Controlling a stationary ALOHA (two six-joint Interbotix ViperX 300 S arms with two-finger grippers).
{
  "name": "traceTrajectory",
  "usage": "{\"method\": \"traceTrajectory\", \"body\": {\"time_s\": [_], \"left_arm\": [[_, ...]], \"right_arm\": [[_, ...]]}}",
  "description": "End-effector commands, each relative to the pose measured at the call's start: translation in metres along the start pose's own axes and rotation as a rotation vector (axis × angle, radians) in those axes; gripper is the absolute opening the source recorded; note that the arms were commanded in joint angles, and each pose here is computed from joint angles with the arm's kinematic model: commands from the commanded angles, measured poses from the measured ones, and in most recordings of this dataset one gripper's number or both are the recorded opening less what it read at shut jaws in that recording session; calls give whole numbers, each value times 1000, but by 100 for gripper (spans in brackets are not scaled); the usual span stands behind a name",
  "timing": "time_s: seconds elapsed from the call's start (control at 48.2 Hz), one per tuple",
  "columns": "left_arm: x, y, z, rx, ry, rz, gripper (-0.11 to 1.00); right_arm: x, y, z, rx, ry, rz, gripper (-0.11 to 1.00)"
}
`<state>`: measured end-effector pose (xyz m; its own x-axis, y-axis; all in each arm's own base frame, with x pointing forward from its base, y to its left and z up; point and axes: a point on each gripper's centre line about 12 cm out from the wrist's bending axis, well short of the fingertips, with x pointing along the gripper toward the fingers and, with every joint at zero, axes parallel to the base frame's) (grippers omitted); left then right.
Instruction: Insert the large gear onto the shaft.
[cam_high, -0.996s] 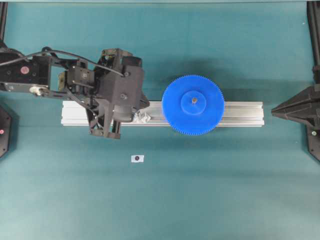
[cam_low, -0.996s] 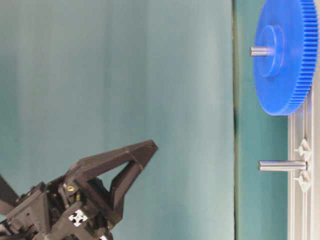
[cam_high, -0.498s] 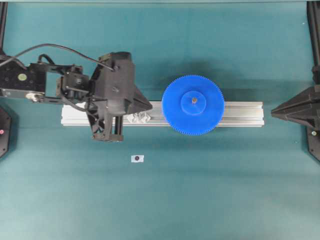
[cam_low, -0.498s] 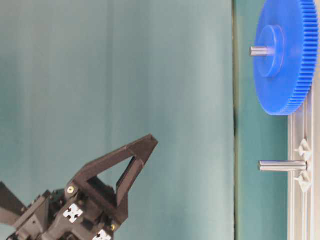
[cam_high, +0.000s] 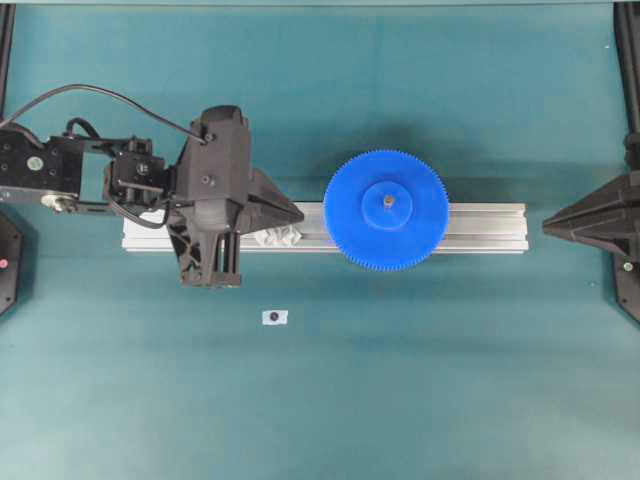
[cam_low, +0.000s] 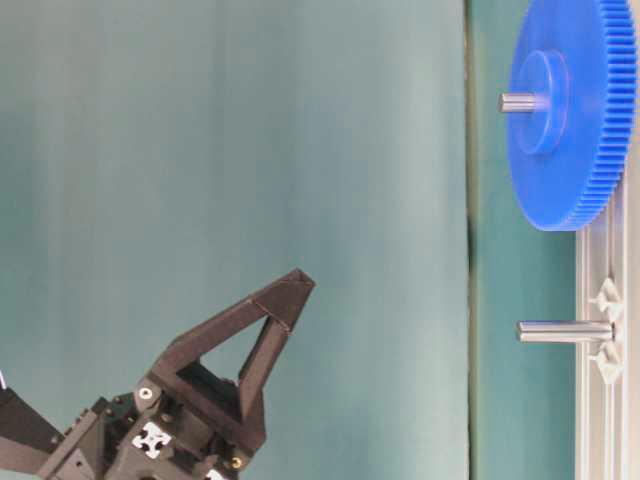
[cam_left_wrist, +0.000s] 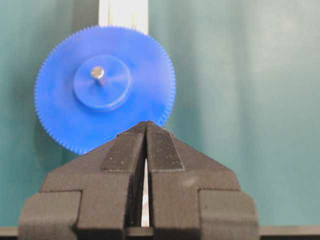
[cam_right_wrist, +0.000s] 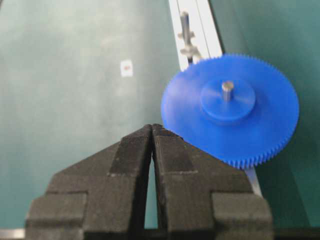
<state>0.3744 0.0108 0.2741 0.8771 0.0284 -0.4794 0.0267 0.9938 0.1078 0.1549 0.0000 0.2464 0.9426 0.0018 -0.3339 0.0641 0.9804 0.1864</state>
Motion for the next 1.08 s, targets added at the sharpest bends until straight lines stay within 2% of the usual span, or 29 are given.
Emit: {"method": "traceTrajectory", "body": {"time_s": [0.0, 0.519, 1.059], "left_arm": [[-7, -2, 11, 2, -45, -2, -1], [0, -5, 1, 15, -15, -9, -1], [5, -9, -3, 29, -12, -18, -1]], "right_arm": [[-2, 1, 6, 6, -25, 6, 11], [-1, 1, 2, 7, -7, 3, 11], [1, -2, -12, 6, 21, -3, 11]]}}
